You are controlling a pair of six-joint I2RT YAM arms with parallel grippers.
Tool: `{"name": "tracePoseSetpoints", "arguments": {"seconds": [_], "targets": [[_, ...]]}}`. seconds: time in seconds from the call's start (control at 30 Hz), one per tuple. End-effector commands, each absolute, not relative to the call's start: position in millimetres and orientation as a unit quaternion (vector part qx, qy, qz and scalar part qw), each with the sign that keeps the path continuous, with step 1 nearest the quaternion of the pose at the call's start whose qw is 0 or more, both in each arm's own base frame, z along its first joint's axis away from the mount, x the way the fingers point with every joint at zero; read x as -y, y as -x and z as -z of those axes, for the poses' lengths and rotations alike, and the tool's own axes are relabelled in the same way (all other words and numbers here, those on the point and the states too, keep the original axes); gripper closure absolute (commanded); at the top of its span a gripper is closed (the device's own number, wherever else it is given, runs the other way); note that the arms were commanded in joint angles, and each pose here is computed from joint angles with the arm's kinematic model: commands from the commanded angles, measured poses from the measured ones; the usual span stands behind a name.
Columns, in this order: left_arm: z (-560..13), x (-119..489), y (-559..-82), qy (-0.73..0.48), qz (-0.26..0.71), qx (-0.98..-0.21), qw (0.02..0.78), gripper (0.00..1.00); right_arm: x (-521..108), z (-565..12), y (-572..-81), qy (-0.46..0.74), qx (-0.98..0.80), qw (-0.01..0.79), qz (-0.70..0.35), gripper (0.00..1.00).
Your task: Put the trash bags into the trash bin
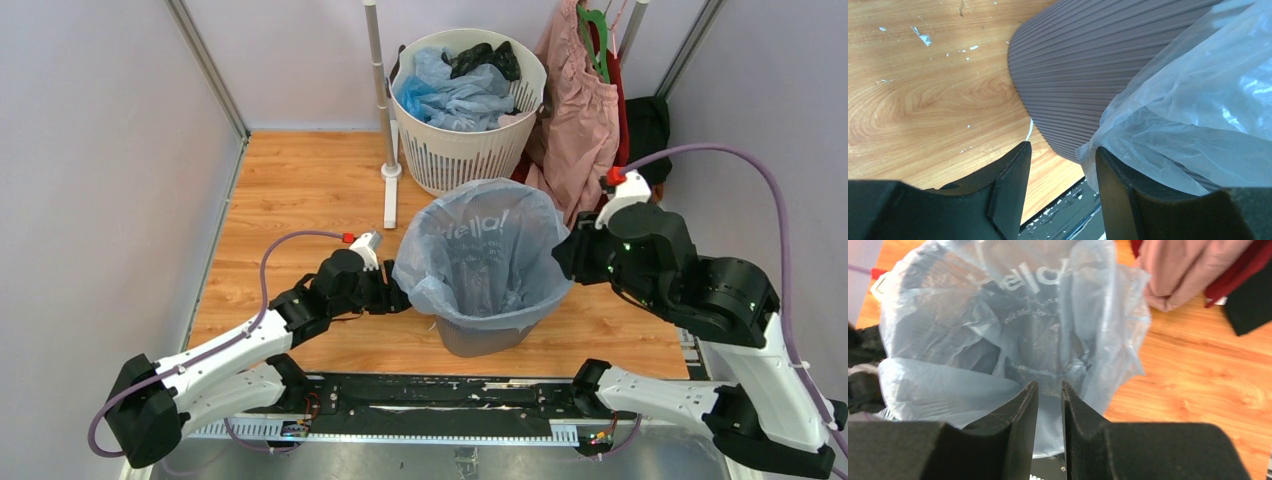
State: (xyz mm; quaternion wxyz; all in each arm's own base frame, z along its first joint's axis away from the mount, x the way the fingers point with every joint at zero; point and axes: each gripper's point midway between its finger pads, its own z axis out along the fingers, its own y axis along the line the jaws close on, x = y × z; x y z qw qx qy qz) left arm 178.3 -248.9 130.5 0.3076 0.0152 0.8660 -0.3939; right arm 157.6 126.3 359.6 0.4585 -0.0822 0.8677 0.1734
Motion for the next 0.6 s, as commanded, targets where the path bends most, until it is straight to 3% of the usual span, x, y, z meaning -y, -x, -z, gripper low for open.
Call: {"name": "tracePoseSetpoints", "arguments": {"seconds": [0.0, 0.33, 0.57], "targets": [[-131.9, 252.2, -176.5, -0.031, 0.394, -0.866, 0.307, 0.45, -80.7, -347.5, -159.8, 0.01, -0.876, 0.473, -0.09, 0.7], [-142.7, 249.3, -176.4, -0.034, 0.392, -0.863, 0.315, 0.42, -40.9, -315.5, -153.3, -0.086, -0.881, 0.465, -0.026, 0.49], [-144.2, 249.1, -175.9, -0.035, 0.39, -0.866, 0.312, 0.4, -37.4, -302.8, -156.4, -0.102, -0.887, 0.451, -0.003, 0.45]]}}
